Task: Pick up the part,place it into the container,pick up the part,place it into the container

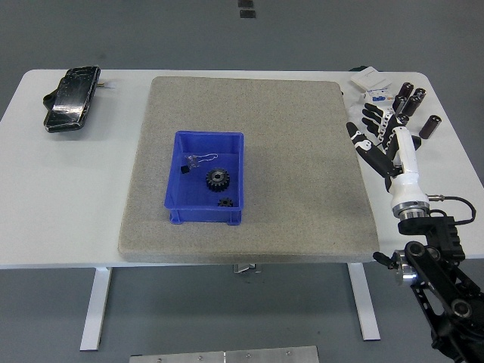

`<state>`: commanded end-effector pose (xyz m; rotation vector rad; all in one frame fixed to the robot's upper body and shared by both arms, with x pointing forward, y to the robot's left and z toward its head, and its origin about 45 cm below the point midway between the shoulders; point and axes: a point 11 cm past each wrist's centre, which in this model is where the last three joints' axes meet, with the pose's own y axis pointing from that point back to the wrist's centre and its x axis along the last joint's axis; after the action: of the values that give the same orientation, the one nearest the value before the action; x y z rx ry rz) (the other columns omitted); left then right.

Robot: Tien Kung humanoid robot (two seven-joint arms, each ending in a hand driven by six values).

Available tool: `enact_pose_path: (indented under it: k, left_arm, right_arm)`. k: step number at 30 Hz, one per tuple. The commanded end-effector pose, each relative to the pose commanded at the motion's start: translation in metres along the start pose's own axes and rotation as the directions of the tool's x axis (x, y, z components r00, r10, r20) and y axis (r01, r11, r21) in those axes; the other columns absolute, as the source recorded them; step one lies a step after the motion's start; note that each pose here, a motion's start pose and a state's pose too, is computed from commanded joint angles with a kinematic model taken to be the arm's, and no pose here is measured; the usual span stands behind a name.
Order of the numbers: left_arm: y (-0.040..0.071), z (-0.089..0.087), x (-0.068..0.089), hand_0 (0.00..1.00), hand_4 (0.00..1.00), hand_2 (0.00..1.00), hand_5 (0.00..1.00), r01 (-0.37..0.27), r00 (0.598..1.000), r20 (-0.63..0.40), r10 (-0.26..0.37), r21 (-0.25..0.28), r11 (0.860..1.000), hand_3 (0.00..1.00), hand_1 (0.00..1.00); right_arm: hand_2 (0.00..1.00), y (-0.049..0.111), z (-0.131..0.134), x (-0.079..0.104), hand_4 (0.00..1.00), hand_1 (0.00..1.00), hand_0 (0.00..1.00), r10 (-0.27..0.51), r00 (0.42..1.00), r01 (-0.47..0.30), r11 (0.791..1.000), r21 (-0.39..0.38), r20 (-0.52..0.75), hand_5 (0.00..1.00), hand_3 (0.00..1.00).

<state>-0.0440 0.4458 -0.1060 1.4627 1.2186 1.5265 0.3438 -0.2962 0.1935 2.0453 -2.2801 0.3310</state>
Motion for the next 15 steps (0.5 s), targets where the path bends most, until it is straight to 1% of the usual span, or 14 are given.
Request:
enact_pose_path:
  k: [2,3,8,9,10,15]
  left_arm:
    - [0.0,-0.001,0.0,0.637,0.725,0.586,0.21,0.001,1.0,0.001,-0.001,0.003,1.0,0.595,0.61]
    - [0.0,-0.001,-0.001,0.637,0.733,0.587,0.13,0.002,1.0,0.001,-0.002,0.004,1.0,0.598,0.609]
    - [-0.001,-0.006,-0.004,0.637,0.733,0.587,0.13,0.008,1.0,-0.011,-0.008,0.01,1.0,0.598,0.609]
    - [-0.001,-0.007,-0.005,0.637,0.746,0.586,0.159,0.01,1.0,-0.015,-0.01,0.011,1.0,0.596,0.61]
    - [-0.001,-0.007,-0.006,0.637,0.746,0.586,0.159,0.011,1.0,-0.018,-0.011,0.012,1.0,0.596,0.61]
    - [0.0,-0.004,-0.01,0.636,0.743,0.584,0.155,0.019,0.999,-0.026,-0.019,0.007,1.0,0.595,0.609]
  right_arm:
    - [0.804,0.0,0.0,0.0,0.78,0.82,0.86,0.002,1.0,-0.002,1.0,-0.002,0.0,0.328,0.773]
    - [0.815,0.001,0.001,0.001,0.776,0.829,0.865,0.002,1.0,-0.002,1.0,-0.002,0.0,0.322,0.774]
    - [0.815,0.001,0.0,0.003,0.776,0.829,0.865,0.01,1.0,-0.01,1.0,-0.001,-0.007,0.322,0.774]
    - [0.818,0.001,-0.001,0.004,0.776,0.83,0.867,0.013,1.0,-0.013,1.0,0.0,-0.007,0.324,0.781]
    - [0.818,0.0,-0.001,0.005,0.776,0.83,0.867,0.016,1.0,-0.016,1.0,0.001,-0.007,0.324,0.781]
    - [0.817,-0.001,-0.003,0.011,0.775,0.834,0.867,0.029,0.999,-0.029,1.0,0.005,-0.014,0.324,0.781]
